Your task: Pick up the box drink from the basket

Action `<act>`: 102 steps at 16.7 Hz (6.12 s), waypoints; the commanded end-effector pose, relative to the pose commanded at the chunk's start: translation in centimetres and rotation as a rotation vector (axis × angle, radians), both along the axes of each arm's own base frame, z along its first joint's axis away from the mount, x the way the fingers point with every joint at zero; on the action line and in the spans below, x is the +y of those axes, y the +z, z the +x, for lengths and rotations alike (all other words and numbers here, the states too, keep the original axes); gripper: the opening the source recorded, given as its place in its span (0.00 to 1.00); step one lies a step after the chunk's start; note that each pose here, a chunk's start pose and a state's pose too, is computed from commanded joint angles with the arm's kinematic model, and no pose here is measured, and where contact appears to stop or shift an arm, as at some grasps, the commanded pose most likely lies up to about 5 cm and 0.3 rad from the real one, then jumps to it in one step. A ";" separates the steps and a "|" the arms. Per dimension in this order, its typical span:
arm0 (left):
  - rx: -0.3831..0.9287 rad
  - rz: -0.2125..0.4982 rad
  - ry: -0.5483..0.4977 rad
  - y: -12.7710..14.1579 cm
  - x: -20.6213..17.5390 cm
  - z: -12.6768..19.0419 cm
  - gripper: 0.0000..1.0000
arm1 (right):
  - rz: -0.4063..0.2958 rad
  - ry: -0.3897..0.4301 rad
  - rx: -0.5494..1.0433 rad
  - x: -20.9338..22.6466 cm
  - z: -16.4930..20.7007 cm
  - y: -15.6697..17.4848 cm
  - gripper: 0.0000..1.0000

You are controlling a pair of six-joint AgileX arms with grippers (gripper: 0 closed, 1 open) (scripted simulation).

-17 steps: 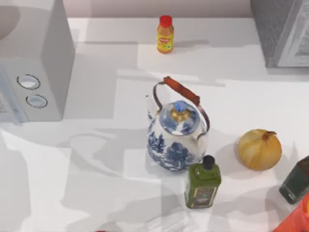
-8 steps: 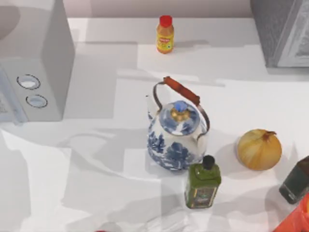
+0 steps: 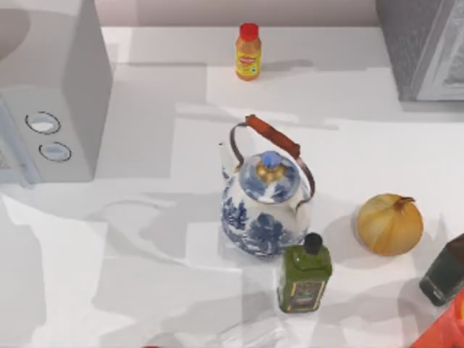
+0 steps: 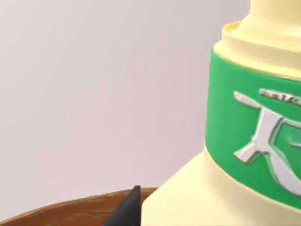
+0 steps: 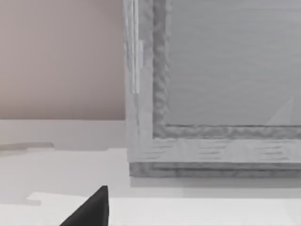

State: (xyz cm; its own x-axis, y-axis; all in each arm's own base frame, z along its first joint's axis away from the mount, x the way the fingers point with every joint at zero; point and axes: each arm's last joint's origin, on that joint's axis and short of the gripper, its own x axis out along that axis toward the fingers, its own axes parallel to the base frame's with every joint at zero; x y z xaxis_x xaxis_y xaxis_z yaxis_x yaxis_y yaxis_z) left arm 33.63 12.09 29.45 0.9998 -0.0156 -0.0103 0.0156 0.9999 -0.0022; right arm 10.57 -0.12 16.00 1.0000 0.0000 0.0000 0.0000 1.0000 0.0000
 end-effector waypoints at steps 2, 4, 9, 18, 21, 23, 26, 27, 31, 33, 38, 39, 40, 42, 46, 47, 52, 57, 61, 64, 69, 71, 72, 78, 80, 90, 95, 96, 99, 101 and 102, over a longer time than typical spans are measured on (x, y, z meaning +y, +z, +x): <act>0.000 0.000 0.000 0.0 0.0 0.0 0.00 | 0.000 0.000 0.000 0.0 0.0 0.0 1.00; 0.000 0.000 0.000 0.0 0.0 0.0 0.00 | 0.000 0.000 0.000 0.0 0.0 0.0 1.00; -0.019 0.010 0.005 0.9 0.1 -0.3 0.00 | 0.000 0.000 0.000 0.0 0.0 0.0 1.00; -0.127 0.058 -0.026 11.6 -1.2 -2.0 0.00 | 0.000 0.000 0.000 0.0 0.0 0.0 1.00; -0.125 0.059 -0.022 14.7 -1.2 -2.1 0.00 | 0.000 0.000 0.000 0.0 0.0 0.0 1.00; -0.090 0.044 -0.013 15.6 -0.8 -1.6 0.00 | 0.000 0.000 0.000 0.0 0.0 0.0 1.00; -0.031 0.016 0.001 15.8 -0.1 -0.5 0.00 | 0.000 0.000 0.000 0.0 0.0 0.0 1.00; -0.022 0.011 0.004 15.8 0.1 -0.3 0.00 | 0.000 0.000 0.000 0.0 0.0 0.0 1.00; -0.022 0.013 0.000 15.8 -0.1 -0.3 0.00 | 0.000 0.000 0.000 0.0 0.0 0.0 1.00; -0.019 0.011 0.001 15.8 -0.2 -0.4 0.00 | 0.000 0.000 0.000 0.0 0.0 0.0 1.00; -0.022 0.006 0.004 15.2 -3.2 -4.2 0.00 | 0.000 0.000 0.000 0.0 0.0 0.0 1.00; -0.026 0.008 0.004 14.8 -4.1 -5.5 0.00 | 0.000 0.000 0.000 0.0 0.0 0.0 1.00; -0.030 0.009 0.004 14.3 -4.9 -7.0 0.00 | 0.000 0.000 0.000 0.0 0.0 0.0 1.00; -0.032 0.009 0.003 12.6 -6.6 -10.1 0.00 | 0.000 0.000 0.000 0.0 0.0 0.0 1.00; -0.010 0.004 0.003 6.1 -9.3 -16.3 0.00 | 0.000 0.000 0.000 0.0 0.0 0.0 1.00; -0.003 0.002 0.004 4.1 -9.8 -17.7 0.00 | 0.000 0.000 0.000 0.0 0.0 0.0 1.00; 0.008 0.001 0.008 -6.4 -11.5 -22.2 0.00 | 0.000 0.000 0.000 0.0 0.0 0.0 1.00; -0.007 0.002 0.014 -12.8 -12.1 -23.1 0.00 | 0.000 0.000 0.000 0.0 0.0 0.0 1.00; -0.010 0.002 0.016 -13.5 -12.2 -23.1 0.00 | 0.000 0.000 0.000 0.0 0.0 0.0 1.00; -0.004 0.004 0.018 -13.5 -12.2 -23.0 0.00 | 0.000 0.000 0.000 0.0 0.0 0.0 1.00; -0.015 0.011 0.041 -12.4 -13.2 -22.2 0.00 | 0.000 0.000 0.000 0.0 0.0 0.0 1.00; -0.029 0.014 0.065 -11.4 -14.1 -21.5 0.00 | 0.000 0.000 0.000 0.0 0.0 0.0 1.00; -0.036 0.015 0.080 -10.9 -14.8 -21.1 0.00 | 0.000 0.000 0.000 0.0 0.0 0.0 1.00; -0.046 0.011 0.190 -9.3 -20.4 -18.7 0.00 | 0.000 0.000 0.000 0.0 0.0 0.0 1.00; -0.039 0.011 0.228 -9.5 -22.6 -18.3 0.00 | 0.000 0.000 0.000 0.0 0.0 0.0 1.00; -0.022 0.005 0.306 -10.9 -27.7 -19.1 0.00 | 0.000 0.000 0.000 0.0 0.0 0.0 1.00; -0.020 0.013 0.293 -11.6 -27.7 -18.7 0.00 | 0.000 0.000 0.000 0.0 0.0 0.0 1.00; -0.021 0.012 0.288 -12.0 -27.7 -18.3 0.00 | 0.000 0.000 0.000 0.0 0.0 0.0 1.00; -0.021 0.012 0.291 -13.8 -27.5 -16.6 0.00 | 0.000 0.000 0.000 0.0 0.0 0.0 1.00; -0.021 0.008 0.299 -15.0 -26.9 -15.6 0.00 | 0.000 0.000 0.000 0.0 0.0 0.0 1.00; -0.022 0.007 0.303 -15.4 -26.7 -15.2 0.00 | 0.000 0.000 0.000 0.0 0.0 0.0 1.00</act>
State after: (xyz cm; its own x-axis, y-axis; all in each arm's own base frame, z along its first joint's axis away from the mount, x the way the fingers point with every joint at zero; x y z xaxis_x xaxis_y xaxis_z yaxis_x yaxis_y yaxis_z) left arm 18.40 -14.61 14.06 0.9589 0.2833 0.0122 -0.2834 0.9590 0.0013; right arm 10.57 -0.12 16.00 1.0000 0.0000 0.0000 0.0000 1.0000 0.0000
